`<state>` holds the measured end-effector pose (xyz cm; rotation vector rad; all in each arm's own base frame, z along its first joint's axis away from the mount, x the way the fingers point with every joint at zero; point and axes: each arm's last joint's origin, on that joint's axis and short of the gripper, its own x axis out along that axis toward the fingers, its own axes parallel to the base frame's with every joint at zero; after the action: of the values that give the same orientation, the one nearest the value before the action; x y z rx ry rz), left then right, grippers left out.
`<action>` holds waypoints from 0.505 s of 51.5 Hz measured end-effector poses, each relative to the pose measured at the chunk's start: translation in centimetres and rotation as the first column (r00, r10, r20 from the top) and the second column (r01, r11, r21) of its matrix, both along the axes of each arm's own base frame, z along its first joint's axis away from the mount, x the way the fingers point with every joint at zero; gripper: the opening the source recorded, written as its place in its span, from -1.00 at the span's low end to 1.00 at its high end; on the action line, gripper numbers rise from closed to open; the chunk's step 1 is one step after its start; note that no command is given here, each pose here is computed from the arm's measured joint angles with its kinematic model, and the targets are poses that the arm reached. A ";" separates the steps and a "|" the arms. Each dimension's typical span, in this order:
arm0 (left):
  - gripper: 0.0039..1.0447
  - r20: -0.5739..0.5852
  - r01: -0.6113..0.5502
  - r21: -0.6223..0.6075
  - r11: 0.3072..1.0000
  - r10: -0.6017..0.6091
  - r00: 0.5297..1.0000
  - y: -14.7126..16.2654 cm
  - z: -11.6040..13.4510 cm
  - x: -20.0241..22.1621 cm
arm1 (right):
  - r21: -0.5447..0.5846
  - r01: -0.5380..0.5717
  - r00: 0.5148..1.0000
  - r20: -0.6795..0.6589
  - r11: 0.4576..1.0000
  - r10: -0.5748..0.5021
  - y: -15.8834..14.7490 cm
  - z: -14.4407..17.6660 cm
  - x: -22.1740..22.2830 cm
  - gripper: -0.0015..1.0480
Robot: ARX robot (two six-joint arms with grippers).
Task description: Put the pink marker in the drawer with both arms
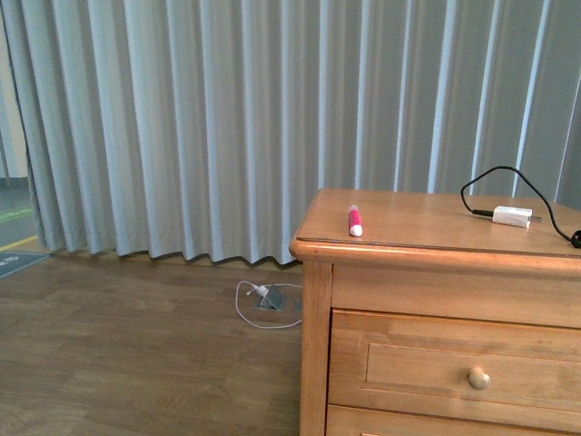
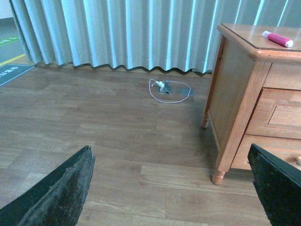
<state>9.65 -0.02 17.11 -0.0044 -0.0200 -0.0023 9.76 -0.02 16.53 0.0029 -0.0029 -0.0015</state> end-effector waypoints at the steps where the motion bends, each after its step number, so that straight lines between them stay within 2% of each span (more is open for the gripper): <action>1: 0.89 0.000 0.000 0.000 1.000 0.000 1.000 0.0 0.0 0.0 | 0.000 0.000 1.000 0.000 1.000 0.000 0.0 0.0 0.0 0.84; 26: 0.89 0.000 0.000 0.000 1.000 0.000 1.000 0.0 0.0 0.0 | 0.000 0.000 1.000 0.000 1.000 0.000 0.0 0.0 0.0 0.84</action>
<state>9.65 -0.02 17.11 -0.0044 -0.0200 -0.0023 9.76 -0.02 16.53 0.0029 -0.0029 -0.0015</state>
